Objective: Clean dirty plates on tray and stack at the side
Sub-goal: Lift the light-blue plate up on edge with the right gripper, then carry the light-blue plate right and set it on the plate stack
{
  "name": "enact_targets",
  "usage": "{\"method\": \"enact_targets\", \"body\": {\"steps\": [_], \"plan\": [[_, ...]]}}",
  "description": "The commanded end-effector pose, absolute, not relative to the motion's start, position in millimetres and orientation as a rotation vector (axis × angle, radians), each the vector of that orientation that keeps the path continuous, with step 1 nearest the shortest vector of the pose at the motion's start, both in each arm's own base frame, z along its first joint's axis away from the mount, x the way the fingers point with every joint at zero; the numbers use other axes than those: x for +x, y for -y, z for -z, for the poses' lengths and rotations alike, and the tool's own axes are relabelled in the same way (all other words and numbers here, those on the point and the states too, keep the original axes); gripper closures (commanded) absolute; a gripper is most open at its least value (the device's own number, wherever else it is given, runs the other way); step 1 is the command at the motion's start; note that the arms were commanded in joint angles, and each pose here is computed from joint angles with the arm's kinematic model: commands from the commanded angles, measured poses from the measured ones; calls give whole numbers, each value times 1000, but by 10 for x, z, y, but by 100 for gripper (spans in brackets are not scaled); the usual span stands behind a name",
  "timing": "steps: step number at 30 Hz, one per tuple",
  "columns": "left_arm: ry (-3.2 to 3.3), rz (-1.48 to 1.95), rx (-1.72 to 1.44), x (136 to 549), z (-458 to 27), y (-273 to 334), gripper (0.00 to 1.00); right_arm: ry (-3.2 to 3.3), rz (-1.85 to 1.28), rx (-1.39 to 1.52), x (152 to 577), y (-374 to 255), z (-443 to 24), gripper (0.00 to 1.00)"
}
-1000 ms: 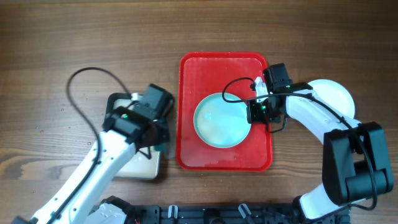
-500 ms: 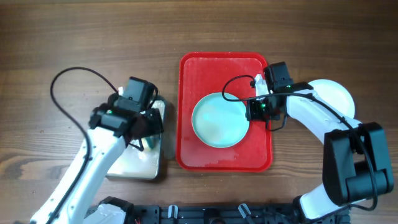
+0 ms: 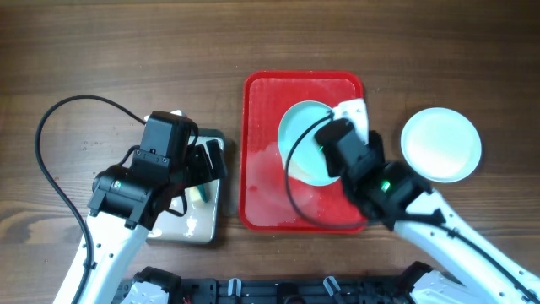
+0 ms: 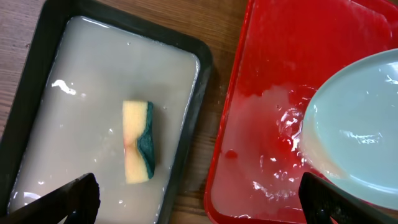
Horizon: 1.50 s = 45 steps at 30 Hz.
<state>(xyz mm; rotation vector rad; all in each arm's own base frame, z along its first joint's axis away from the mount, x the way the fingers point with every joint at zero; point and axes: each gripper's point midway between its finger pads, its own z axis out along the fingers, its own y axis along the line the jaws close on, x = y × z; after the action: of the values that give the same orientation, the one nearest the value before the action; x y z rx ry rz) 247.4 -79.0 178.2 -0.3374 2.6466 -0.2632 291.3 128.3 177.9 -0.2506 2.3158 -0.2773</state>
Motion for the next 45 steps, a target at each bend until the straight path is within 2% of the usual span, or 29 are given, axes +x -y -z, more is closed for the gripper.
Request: {"method": "enact_targets", "body": {"steps": [1, 8, 23, 34, 45], "plan": [[-2629, 283, -343, 2502, -1847, 801, 0, -2078, 524, -225, 2837, -1220, -2185, 96], [-2629, 283, -343, 2502, -1847, 801, 0, -1895, 622, -352, 2620, -1482, -2455, 96], [-2629, 283, -343, 2502, -1847, 801, 0, -1905, 594, -389, 2587, -1560, -2420, 96], [-2629, 283, -343, 2502, -1847, 801, 0, -1809, 770, -783, 2672, -1747, -2495, 96], [-2629, 283, -343, 2502, -1847, 801, 0, -1697, 832, -905, 2753, -1909, -2676, 96]]}}
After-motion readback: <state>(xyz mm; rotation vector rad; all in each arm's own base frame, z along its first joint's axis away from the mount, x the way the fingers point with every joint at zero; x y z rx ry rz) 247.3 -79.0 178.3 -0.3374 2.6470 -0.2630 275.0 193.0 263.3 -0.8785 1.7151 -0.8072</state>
